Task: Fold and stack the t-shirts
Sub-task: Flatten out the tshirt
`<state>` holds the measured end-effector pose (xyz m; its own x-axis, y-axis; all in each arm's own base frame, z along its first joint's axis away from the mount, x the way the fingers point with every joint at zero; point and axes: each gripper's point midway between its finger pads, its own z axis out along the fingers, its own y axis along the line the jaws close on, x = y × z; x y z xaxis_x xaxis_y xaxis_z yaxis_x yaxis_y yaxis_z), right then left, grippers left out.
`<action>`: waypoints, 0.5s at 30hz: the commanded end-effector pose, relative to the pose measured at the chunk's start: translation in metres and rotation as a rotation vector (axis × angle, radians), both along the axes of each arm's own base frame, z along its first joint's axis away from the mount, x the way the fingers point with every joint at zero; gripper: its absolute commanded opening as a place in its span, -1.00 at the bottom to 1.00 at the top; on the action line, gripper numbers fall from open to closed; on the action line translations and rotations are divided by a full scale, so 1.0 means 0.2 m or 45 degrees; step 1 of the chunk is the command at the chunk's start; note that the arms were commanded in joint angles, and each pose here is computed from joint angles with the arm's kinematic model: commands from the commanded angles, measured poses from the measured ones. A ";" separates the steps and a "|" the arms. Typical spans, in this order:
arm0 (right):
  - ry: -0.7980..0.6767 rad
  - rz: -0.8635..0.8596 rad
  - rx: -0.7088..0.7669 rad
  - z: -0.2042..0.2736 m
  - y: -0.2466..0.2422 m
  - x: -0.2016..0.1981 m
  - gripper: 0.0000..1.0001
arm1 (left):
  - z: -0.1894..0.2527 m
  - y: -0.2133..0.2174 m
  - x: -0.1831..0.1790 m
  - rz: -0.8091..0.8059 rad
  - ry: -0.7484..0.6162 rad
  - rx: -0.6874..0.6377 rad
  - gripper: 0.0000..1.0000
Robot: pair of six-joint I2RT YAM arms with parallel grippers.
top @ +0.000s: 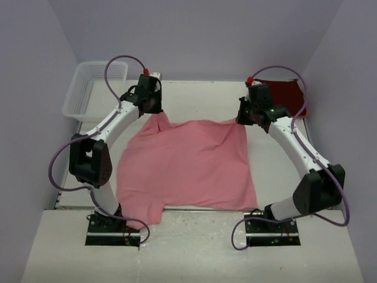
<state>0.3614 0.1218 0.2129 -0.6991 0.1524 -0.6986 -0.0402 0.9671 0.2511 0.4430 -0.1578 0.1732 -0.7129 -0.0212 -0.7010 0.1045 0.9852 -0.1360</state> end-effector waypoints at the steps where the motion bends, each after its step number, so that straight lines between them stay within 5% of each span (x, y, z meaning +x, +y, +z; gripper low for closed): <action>1: -0.110 -0.075 -0.049 0.06 -0.04 0.25 -1.00 | 0.15 0.01 0.20 0.048 -0.226 -0.012 -1.00; 6: -0.019 -0.118 -0.105 -0.06 -0.13 0.43 -1.00 | 0.00 0.08 0.33 0.070 -0.204 0.038 -1.00; 15: 0.079 -0.230 -0.173 -0.18 -0.32 0.67 -1.00 | 0.08 0.12 0.45 0.087 -0.252 0.122 -1.00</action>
